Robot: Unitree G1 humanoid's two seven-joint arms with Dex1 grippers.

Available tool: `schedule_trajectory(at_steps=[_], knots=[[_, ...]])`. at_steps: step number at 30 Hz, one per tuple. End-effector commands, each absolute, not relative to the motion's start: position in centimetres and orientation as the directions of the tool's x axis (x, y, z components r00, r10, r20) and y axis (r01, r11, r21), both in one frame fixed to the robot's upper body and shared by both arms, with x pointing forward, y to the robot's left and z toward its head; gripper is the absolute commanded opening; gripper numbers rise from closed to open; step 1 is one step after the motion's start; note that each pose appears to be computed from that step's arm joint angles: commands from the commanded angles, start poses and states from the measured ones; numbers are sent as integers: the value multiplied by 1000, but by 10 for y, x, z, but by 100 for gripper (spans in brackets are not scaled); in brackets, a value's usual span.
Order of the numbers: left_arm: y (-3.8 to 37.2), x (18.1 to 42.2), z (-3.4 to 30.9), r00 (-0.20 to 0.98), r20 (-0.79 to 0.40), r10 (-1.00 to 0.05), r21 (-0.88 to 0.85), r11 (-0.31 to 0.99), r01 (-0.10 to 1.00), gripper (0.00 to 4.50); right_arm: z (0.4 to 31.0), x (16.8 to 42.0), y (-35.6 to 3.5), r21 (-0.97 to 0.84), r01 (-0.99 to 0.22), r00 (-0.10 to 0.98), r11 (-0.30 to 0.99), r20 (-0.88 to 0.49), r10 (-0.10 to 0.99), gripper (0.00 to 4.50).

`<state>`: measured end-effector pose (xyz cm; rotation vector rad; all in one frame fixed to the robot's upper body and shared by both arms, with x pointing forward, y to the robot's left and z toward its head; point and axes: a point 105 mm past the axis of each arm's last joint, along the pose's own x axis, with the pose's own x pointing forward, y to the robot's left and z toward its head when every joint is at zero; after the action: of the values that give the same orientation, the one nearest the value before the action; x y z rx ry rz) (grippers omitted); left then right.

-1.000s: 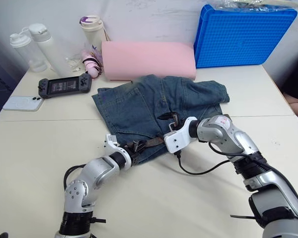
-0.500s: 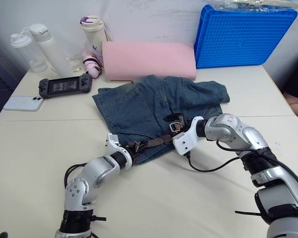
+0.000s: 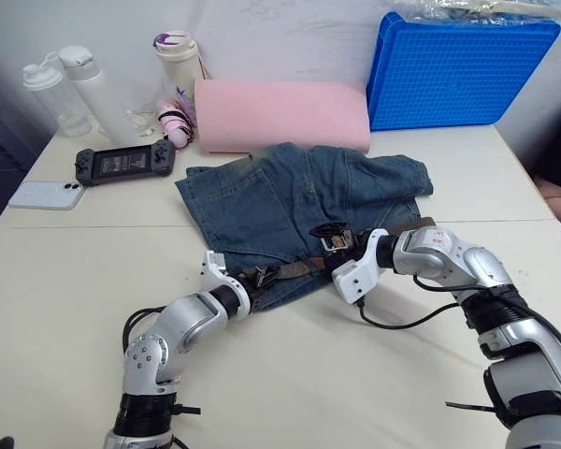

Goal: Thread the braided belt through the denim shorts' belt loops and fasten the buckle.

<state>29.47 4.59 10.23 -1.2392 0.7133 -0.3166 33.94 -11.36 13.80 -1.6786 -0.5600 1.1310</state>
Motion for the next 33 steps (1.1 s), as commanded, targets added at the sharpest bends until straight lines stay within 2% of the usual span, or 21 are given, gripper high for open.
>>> schedule_trajectory(at_steps=[1, 19, 23, 27, 30, 33], knots=[[37, 291, 92, 709, -349, -612, -929, 325, -177, 0, 108, 333, -124, -854, -176, 423, -490, -515, 746, 445], [42, 293, 93, 710, -351, -610, -928, 327, -178, 0, 79, 317, -133, -751, -48, 284, -659, -642, 712, 445], [40, 293, 94, 703, -351, -618, -928, 332, -171, 0, 81, 317, -118, -772, -2, 256, -636, -615, 746, 445], [40, 292, 93, 701, -353, -619, -926, 337, -168, 0, 88, 324, -110, -801, 13, 274, -598, -572, 773, 445], [40, 292, 93, 700, -356, -620, -925, 341, -168, 0, 93, 325, -110, -815, 18, 276, -580, -553, 786, 361], [40, 292, 93, 698, -357, -621, -924, 343, -168, 0, 96, 323, -108, -821, 33, 258, -570, -544, 799, 216]])
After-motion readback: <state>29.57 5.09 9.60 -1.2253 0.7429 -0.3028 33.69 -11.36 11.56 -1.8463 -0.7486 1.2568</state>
